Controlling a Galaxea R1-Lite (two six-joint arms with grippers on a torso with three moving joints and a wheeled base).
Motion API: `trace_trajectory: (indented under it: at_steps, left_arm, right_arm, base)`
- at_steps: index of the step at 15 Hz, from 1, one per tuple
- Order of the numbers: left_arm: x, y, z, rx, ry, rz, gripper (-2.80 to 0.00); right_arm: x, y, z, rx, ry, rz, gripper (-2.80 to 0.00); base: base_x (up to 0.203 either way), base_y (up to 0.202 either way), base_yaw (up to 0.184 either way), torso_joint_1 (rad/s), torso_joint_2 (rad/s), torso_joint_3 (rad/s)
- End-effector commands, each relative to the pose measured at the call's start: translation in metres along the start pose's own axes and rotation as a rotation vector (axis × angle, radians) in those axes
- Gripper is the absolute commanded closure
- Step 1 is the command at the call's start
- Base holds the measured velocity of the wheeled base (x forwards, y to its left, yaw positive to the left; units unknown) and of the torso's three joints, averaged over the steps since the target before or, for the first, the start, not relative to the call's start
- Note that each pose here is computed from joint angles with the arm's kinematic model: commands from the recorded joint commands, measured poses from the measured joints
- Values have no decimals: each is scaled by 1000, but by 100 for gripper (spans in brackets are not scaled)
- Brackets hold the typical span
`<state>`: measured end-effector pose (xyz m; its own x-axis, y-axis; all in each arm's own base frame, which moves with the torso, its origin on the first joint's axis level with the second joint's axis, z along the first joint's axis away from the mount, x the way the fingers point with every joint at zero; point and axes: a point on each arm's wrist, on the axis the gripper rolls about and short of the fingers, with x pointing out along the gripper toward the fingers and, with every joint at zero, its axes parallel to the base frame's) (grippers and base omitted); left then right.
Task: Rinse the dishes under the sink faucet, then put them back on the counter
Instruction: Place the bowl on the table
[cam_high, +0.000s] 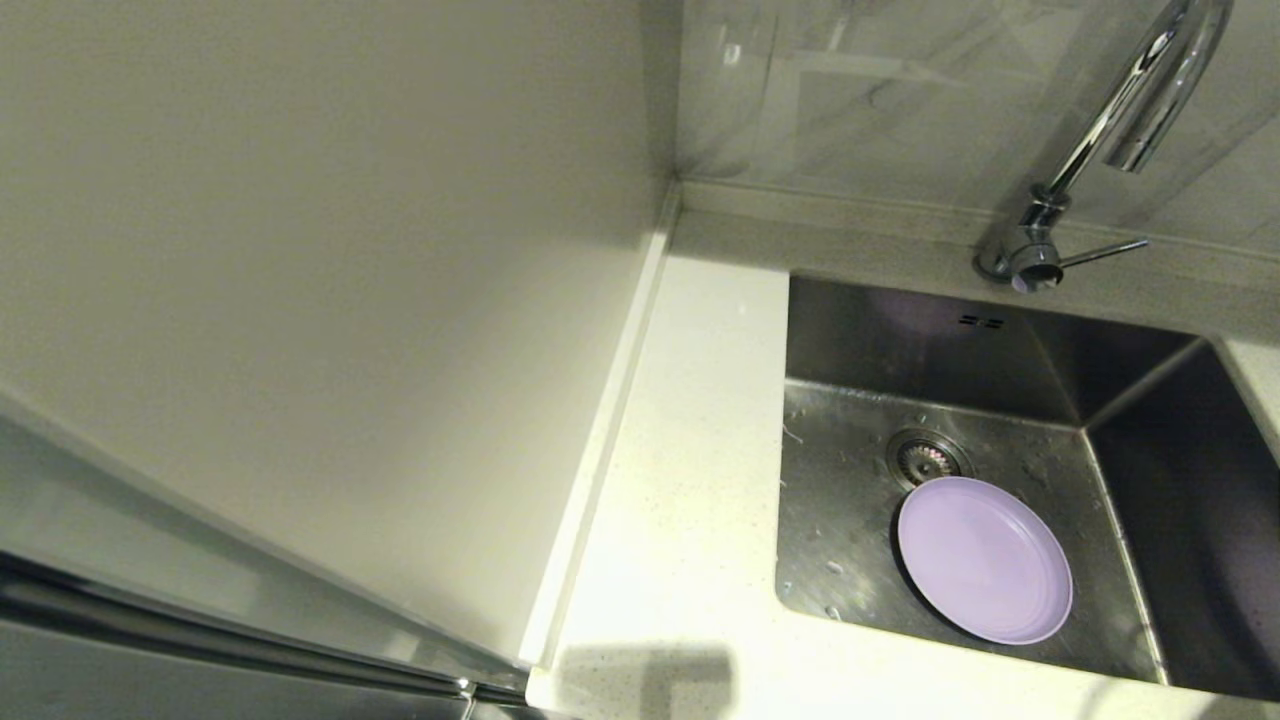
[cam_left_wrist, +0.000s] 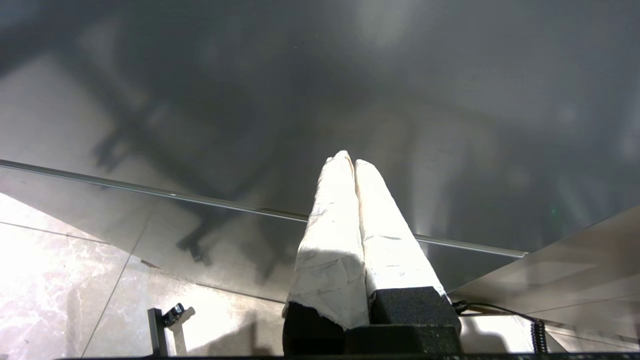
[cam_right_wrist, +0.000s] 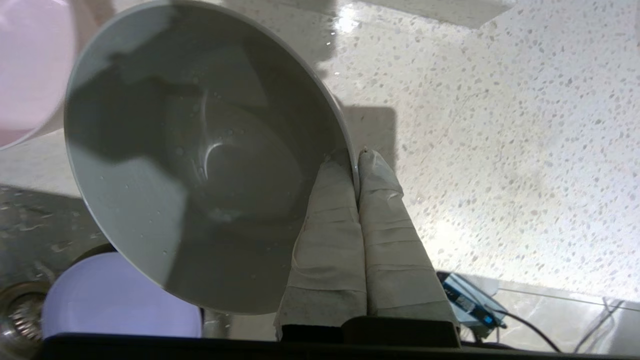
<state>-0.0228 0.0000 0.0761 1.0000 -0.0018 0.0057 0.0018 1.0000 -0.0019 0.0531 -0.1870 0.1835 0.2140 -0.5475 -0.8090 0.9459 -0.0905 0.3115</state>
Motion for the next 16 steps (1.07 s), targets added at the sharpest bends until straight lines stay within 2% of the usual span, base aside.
trace_trajectory:
  at_steps: [1,6,16]
  left_arm:
    - [0,0,-1,-1,3,0,0]
    - [0,0,-1,-1,3,0,0]
    - [0,0,-1,-1,3,0,0]
  right_arm:
    - [13,-1,0,-14,43,-22,0]
    - [33,-1,3,-100,107,-49,0]
    - [40,5,18,-111,93,-41,0]
  base:
    - [0,0,0,0,0,0]
    - [0,0,0,0,0,0]
    - [0,0,0,0,0,0]
